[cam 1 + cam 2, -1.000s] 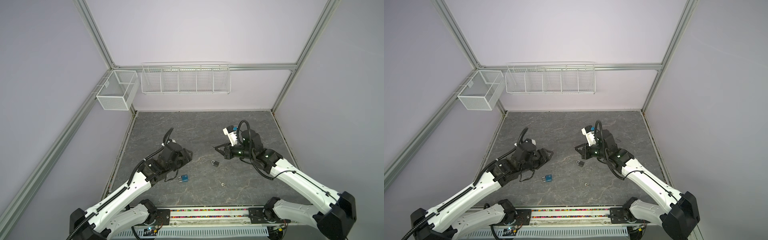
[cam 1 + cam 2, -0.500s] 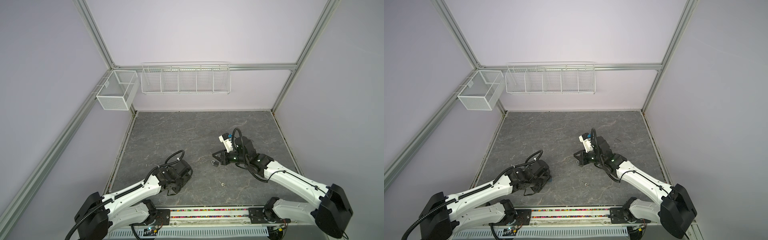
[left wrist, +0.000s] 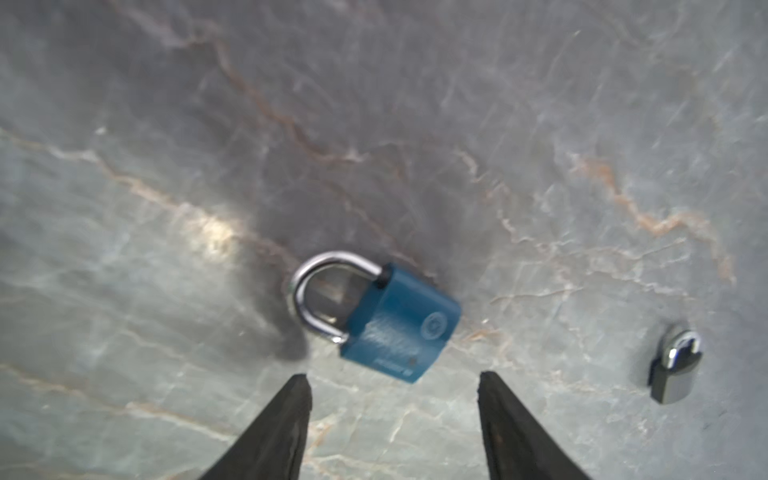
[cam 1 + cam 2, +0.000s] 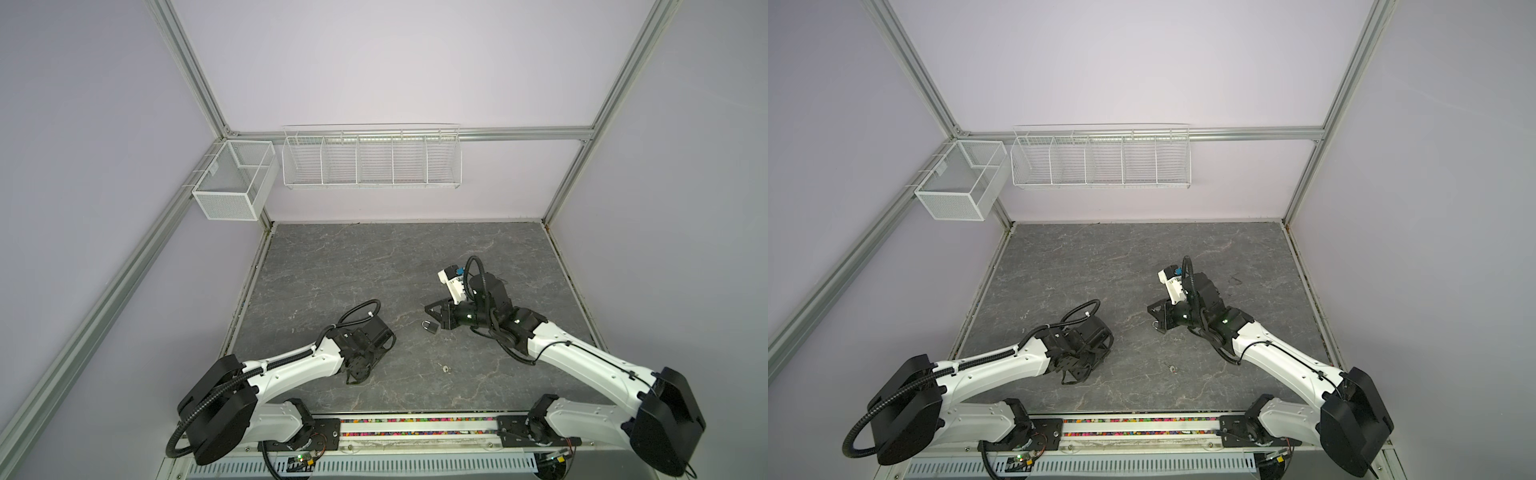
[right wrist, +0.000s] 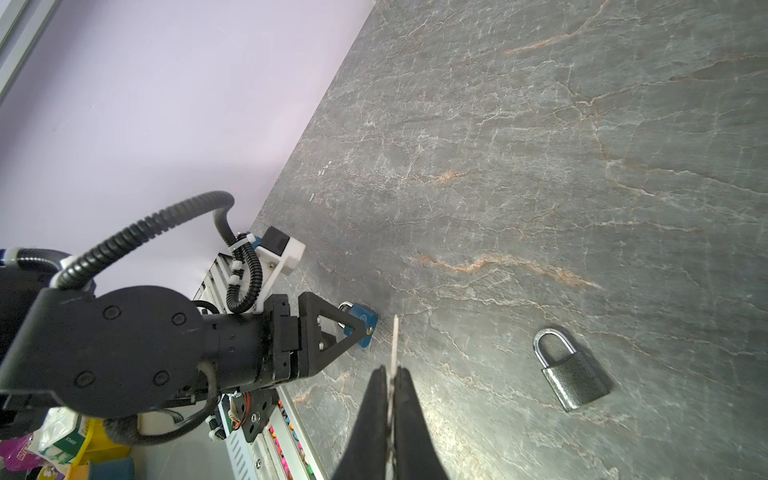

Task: Unlock with the key
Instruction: 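Lower the left gripper onto the blue padlock while the right gripper lowers the key, then grasp the blue padlock with the left gripper while the right gripper holds the key nearby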

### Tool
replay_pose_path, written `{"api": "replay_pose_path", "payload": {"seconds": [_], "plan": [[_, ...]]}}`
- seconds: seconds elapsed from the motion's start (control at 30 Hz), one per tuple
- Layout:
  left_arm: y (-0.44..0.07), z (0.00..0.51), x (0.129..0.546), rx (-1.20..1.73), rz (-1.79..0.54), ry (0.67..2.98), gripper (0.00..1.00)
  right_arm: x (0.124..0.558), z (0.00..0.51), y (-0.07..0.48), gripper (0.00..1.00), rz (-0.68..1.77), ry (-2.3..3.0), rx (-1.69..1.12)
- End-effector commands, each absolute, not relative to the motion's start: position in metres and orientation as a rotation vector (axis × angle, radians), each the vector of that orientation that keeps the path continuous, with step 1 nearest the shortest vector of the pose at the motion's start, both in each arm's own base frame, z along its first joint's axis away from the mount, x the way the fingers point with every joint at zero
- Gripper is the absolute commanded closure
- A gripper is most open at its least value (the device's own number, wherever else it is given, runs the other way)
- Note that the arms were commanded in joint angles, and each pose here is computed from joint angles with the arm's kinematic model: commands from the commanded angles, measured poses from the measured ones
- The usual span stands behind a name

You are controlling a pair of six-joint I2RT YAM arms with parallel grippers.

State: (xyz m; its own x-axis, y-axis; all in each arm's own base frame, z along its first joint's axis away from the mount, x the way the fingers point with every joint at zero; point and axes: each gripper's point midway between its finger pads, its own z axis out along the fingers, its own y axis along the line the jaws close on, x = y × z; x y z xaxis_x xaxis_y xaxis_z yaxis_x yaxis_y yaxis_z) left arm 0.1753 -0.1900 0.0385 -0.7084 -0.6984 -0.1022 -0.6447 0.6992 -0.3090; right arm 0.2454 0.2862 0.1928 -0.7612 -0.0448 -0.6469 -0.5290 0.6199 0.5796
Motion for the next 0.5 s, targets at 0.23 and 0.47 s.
{"api": "replay_pose_path", "payload": {"seconds": [0.23, 0.47], "plan": [[-0.182, 0.039, 0.21, -0.912, -0.152, 2.764, 0.35, 0.246, 0.191, 0.284, 0.94, 1.061, 2.255, -0.427], [-0.185, 0.041, 0.209, -0.855, -0.134, 2.812, 0.35, 0.246, 0.19, 0.281, 0.94, 1.056, 2.257, -0.418]]}}
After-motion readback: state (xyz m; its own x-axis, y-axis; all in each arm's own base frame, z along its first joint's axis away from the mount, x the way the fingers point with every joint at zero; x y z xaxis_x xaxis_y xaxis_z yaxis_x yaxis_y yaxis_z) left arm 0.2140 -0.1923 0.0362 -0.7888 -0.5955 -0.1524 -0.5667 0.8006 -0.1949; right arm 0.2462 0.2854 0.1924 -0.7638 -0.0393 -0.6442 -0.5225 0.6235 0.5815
